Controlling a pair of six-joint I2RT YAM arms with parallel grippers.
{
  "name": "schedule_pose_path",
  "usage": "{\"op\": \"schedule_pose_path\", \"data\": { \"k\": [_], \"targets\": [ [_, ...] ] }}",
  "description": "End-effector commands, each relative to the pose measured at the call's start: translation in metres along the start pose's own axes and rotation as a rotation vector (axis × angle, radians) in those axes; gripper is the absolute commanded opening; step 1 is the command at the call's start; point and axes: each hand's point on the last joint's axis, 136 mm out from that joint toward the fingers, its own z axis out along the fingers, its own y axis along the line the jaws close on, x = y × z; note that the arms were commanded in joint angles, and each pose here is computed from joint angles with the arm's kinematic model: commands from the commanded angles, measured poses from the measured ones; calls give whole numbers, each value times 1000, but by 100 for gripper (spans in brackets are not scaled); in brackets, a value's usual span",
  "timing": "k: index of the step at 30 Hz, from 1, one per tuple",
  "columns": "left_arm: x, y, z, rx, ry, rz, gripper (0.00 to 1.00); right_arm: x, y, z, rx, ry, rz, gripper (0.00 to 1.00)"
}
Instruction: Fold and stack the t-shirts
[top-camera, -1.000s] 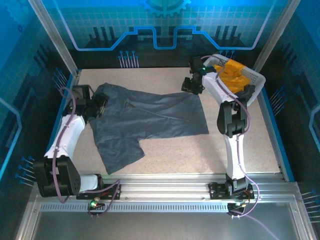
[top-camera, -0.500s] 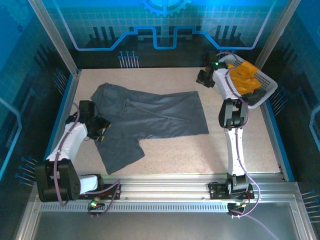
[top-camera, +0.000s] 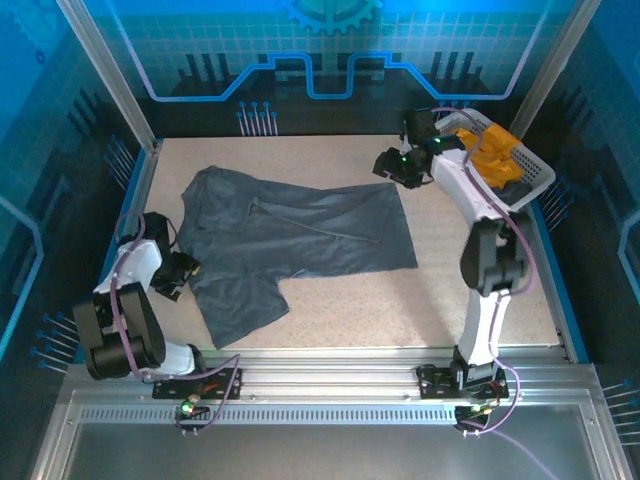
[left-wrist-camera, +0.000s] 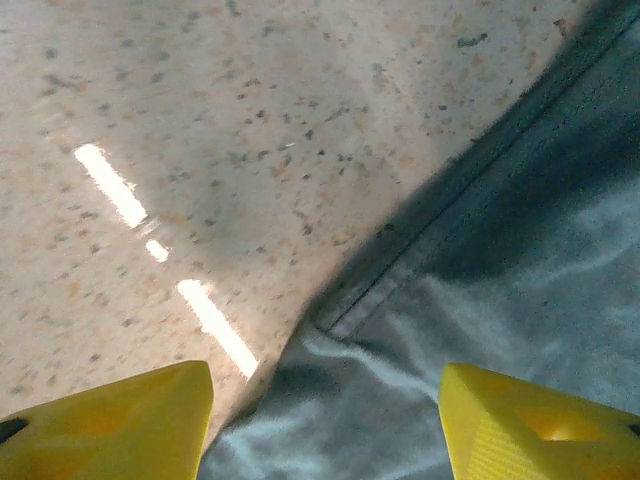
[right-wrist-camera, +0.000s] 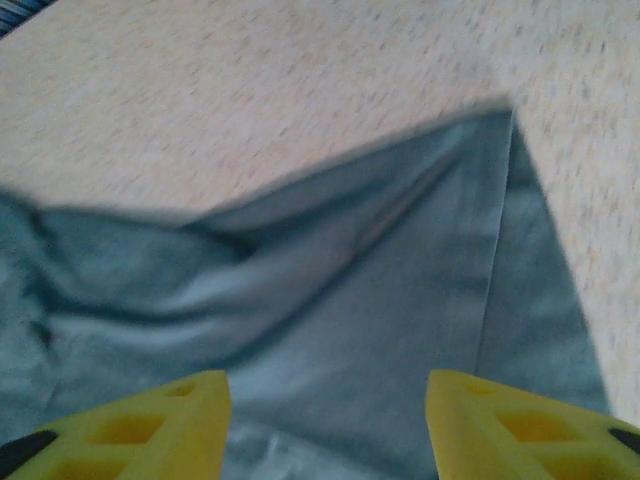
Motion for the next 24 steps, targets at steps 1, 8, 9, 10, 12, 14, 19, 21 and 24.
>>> {"op": "schedule_pose_path", "data": {
  "k": [1, 8, 9, 10, 12, 14, 19, 21, 24],
  "targets": [
    [-5, -13, 12, 50, 12, 59, 61, 22, -9, -16, -52, 4, 26, 57],
    [6, -13, 49, 29, 111, 48, 41, 85, -46, -33, -10, 77, 62, 57],
    [8, -17, 51, 51, 118, 42, 35, 93, -52, -32, 5, 86, 74, 56],
    [7, -19, 51, 62, 117, 37, 29, 100, -59, -32, 26, 91, 88, 56],
    [6, -22, 46, 70, 105, 34, 13, 116, -79, -30, 85, 104, 136, 56],
    [1, -25, 37, 89, 72, 25, 0, 130, -97, -26, 134, 113, 177, 55],
    [-9, -36, 13, 131, 23, 14, 0, 163, -129, -8, 251, 183, 261, 54],
    [-12, -41, 7, 147, 14, 13, 0, 168, -137, -1, 285, 198, 256, 55],
    [-12, -43, 6, 156, 16, 13, 0, 167, -136, 13, 286, 218, 198, 57]
  ]
}}
